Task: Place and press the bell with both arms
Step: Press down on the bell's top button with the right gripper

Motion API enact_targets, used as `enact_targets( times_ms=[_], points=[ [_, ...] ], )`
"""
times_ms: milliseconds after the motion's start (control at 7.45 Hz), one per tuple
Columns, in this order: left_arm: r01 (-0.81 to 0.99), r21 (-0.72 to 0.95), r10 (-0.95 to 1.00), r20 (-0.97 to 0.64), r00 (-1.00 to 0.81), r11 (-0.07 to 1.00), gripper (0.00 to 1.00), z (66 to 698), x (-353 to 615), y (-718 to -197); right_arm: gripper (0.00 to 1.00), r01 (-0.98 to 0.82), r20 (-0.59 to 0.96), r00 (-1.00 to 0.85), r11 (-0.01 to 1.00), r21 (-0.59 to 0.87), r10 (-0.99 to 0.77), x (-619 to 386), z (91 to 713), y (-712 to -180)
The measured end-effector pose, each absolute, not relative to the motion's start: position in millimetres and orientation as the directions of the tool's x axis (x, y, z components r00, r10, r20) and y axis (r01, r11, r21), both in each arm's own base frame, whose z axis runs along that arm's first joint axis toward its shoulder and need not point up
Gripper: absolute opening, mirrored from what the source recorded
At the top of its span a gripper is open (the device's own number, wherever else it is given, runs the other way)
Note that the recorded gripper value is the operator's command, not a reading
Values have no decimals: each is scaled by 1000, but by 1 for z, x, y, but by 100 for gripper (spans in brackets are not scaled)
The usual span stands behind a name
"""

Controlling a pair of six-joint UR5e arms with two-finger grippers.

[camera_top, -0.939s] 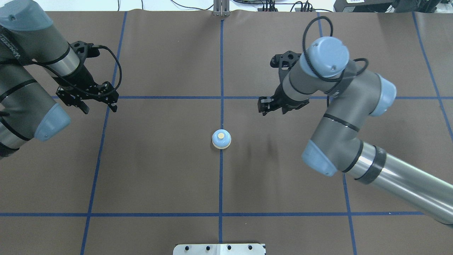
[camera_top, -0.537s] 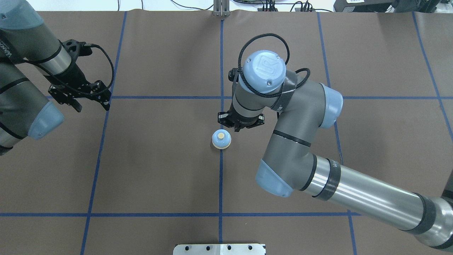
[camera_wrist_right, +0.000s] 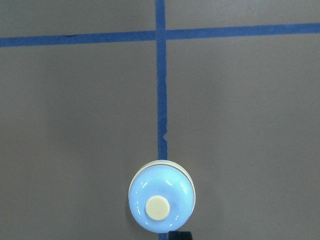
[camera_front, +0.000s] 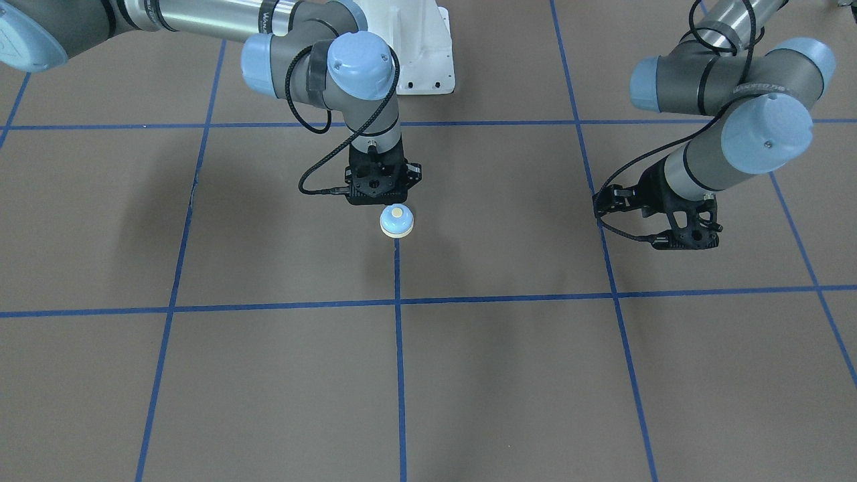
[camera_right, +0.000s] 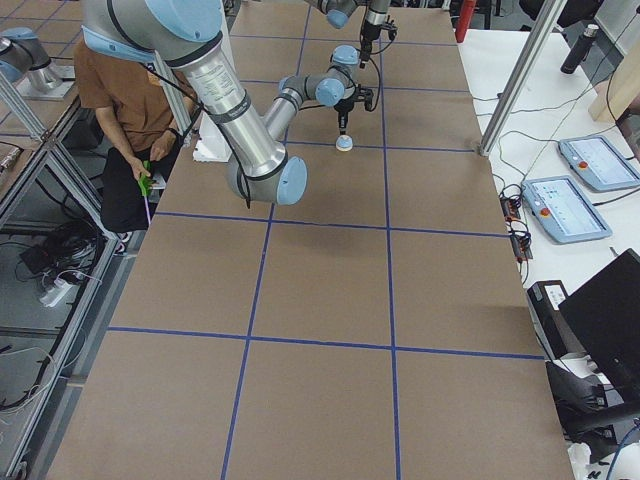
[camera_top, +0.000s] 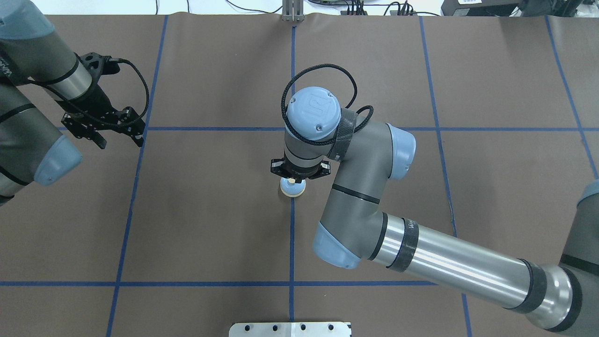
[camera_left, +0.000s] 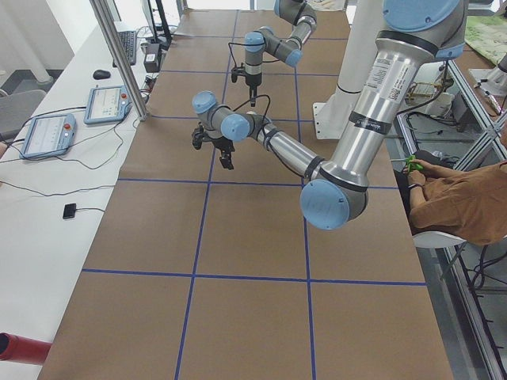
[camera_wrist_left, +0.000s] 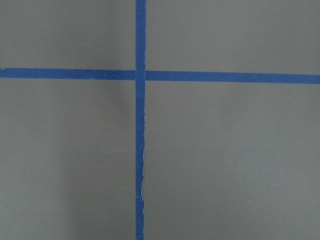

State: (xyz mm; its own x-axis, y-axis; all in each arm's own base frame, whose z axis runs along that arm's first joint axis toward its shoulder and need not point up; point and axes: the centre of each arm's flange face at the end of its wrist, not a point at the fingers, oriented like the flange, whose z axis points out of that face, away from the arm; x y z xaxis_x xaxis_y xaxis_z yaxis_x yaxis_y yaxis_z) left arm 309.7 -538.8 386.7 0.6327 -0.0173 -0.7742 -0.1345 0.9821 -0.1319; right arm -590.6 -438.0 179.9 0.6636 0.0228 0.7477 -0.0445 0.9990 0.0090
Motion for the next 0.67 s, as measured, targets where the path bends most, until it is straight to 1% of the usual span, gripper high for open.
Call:
enact_targets(
  times_ms=[671],
  points=[
    [-132,-138,-22,-769,639,982,92,394,307,-535,0,-46,747,665,999,28,9,-611,195,-437]
  ],
)
